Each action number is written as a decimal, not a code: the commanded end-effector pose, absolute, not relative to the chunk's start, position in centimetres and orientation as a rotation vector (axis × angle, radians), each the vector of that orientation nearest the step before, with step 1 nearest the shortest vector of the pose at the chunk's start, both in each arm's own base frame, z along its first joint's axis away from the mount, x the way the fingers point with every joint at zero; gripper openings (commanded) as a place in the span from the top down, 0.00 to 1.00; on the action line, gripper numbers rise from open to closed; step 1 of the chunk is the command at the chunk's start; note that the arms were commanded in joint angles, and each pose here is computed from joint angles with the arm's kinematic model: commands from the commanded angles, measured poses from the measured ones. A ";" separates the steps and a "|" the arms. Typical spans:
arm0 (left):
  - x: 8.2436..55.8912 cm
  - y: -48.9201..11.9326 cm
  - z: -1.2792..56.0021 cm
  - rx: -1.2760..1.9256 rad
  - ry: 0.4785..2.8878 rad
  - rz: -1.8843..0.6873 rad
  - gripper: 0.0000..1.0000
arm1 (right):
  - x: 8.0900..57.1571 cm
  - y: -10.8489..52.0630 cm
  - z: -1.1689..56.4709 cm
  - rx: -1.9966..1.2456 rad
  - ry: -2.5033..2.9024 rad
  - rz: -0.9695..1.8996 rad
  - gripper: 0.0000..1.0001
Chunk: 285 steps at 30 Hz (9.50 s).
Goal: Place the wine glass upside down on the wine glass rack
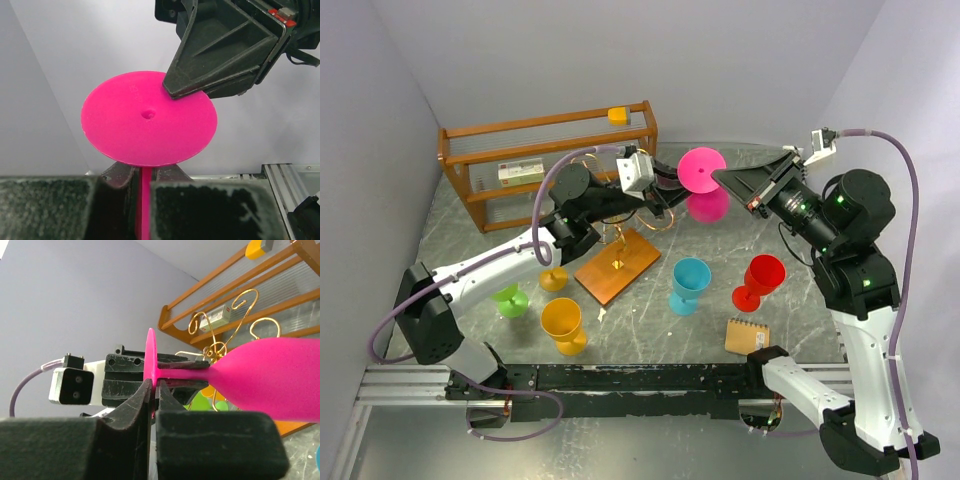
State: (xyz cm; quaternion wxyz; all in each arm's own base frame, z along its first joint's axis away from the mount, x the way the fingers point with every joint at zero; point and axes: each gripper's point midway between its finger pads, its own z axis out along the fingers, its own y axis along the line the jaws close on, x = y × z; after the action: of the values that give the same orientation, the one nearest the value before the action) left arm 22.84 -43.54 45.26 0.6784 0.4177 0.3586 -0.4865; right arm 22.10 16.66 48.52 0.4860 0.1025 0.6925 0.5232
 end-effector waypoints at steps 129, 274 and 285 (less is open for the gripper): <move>18.8 -13.5 45.5 0.223 1.188 -0.553 0.03 | 34.2 21.5 36.6 0.165 1.914 1.054 0.97; 19.3 -33.3 54.0 -0.065 1.010 -1.931 0.10 | 17.8 14.7 50.2 -0.087 1.123 1.009 1.00; 19.7 -32.8 54.1 -0.146 0.966 -1.987 0.37 | 18.1 17.9 47.8 -0.230 1.184 1.085 1.00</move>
State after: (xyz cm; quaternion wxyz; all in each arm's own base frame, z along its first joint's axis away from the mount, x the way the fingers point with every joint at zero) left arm 19.89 -34.31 52.34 0.4370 -0.0383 0.4291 -0.7896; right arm 19.11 16.35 48.09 0.7064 -0.0572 0.5326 0.4626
